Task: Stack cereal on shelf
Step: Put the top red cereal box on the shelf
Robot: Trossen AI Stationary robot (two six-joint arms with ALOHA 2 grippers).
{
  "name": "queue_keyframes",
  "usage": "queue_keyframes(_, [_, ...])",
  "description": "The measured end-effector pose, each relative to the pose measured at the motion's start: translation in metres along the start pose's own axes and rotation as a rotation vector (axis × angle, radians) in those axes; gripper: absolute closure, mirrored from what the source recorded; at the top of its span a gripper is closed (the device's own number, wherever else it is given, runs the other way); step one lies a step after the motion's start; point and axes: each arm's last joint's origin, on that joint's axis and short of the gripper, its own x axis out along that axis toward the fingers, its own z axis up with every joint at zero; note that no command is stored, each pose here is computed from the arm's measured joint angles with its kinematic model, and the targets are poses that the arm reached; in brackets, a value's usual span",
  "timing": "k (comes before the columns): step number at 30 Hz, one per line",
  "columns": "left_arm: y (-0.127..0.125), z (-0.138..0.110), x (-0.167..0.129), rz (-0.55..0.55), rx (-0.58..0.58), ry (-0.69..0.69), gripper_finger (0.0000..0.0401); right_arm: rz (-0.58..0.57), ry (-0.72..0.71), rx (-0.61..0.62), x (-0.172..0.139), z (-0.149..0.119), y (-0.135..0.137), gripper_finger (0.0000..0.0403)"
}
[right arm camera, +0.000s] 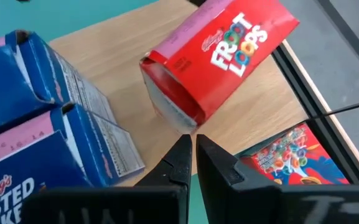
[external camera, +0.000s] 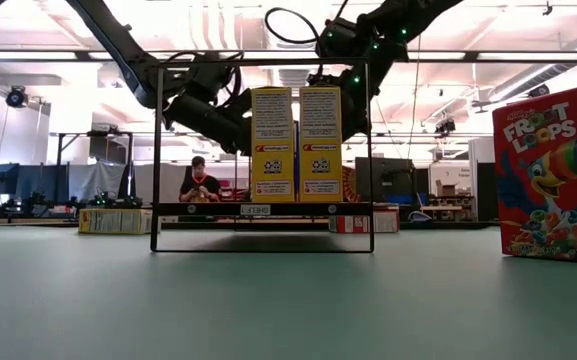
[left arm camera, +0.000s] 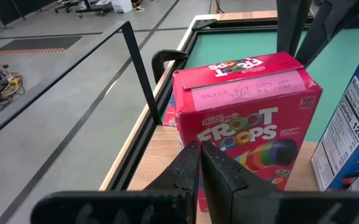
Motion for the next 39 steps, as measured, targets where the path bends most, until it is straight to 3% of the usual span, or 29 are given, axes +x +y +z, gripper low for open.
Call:
queue_keyframes(4, [-0.001,-0.003,0.000,-0.008,-0.009,0.029,0.0401,-0.009,0.019,-0.001,-0.001,-0.002,0.000,0.0390])
queue_keyframes(8, [0.000,-0.002,-0.004,-0.010,-0.008,0.048,0.0401,-0.095,0.041,-0.003,-0.006,-0.004,-0.003,0.0390])
queue_keyframes(16, [0.000,-0.003,-0.005,-0.013,-0.015,0.064,0.0401,-0.212,-0.029,-0.036,-0.022,0.009,-0.007,0.0390])
queue_keyframes(23, [0.000,-0.004,-0.006,-0.017,-0.025,0.077,0.0401,-0.206,-0.240,-0.091,-0.031,0.034,-0.007,0.0390])
queue_keyframes(27, [0.000,-0.004,-0.006,-0.018,-0.027,0.082,0.0401,-0.132,-0.325,-0.111,-0.029,0.039,-0.006,0.0390])
queue_keyframes(30, [0.000,-0.005,-0.006,-0.019,-0.027,0.085,0.0401,-0.080,-0.352,-0.109,-0.027,0.039,-0.005,0.0390])
queue_keyframes(39, [0.000,-0.005,-0.006,-0.019,-0.027,0.084,0.0401,-0.068,-0.312,-0.071,-0.011,0.024,-0.004,0.0390])
